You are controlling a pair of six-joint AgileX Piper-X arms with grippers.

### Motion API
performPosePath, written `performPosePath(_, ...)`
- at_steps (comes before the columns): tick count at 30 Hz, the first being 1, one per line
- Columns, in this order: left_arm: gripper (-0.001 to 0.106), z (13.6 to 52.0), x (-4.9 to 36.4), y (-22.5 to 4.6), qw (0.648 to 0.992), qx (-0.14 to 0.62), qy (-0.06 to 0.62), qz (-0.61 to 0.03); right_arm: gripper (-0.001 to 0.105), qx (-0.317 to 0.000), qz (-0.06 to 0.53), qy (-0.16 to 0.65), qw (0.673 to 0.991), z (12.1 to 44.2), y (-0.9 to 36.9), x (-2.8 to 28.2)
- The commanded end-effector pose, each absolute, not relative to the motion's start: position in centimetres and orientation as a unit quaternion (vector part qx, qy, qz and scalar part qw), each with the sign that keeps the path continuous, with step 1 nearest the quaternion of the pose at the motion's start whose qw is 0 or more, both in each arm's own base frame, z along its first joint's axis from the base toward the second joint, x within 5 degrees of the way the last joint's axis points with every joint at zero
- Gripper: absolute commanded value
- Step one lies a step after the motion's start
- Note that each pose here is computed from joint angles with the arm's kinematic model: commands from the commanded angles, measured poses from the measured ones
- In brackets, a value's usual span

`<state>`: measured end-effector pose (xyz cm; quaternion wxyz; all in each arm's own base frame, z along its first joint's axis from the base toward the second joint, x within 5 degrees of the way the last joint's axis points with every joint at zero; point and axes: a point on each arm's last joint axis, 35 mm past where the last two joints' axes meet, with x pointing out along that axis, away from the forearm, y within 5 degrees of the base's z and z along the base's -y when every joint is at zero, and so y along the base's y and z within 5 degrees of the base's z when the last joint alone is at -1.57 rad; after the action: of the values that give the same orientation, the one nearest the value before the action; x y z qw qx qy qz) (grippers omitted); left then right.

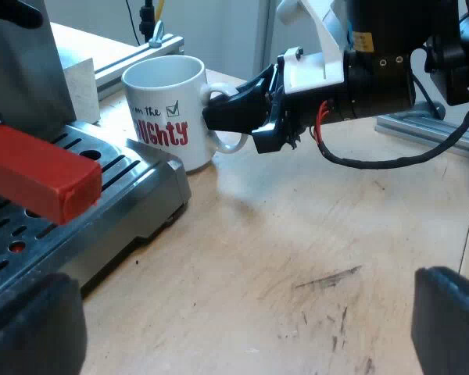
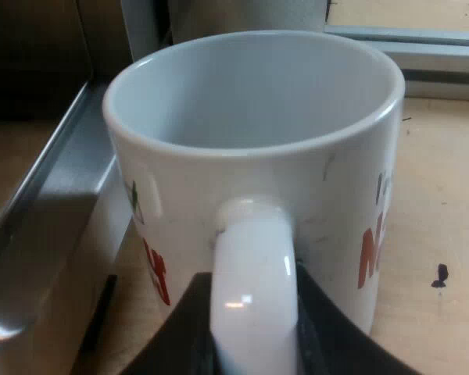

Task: Remove mug from coffee machine

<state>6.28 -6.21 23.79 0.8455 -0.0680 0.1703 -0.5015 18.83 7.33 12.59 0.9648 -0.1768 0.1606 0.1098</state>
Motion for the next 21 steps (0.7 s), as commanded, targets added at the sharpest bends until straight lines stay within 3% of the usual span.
performPosePath(1,0.086,24.0,6.27,-6.22,0.847,-0.072,0.165,-0.5,0.0,-0.167,0.106,0.137,0.971,13.31,7.42,19.24)
performPosePath(6,0.086,24.0,6.27,-6.22,0.847,-0.072,0.165,-0.5,0.001,-0.156,0.104,0.138,0.972,13.31,7.42,19.24)
performPosePath(8,0.086,24.02,6.27,-6.22,0.847,-0.072,0.164,-0.5,0.006,-0.157,0.104,0.138,0.972,13.31,7.42,19.24)
performPosePath(10,0.086,24.03,6.28,-6.23,0.847,-0.072,0.163,-0.5,0.026,-0.157,0.105,0.14,0.972,13.26,7.41,19.23)
performPosePath(15,0.086,24.07,6.28,-6.23,0.847,-0.072,0.162,-0.501,0.062,-0.158,0.105,0.142,0.972,13.22,7.41,19.22)
performPosePath(21,0.086,24.07,6.28,-6.23,0.847,-0.072,0.162,-0.501,0.064,-0.14,0.106,0.142,0.974,13.32,7.54,19.14)
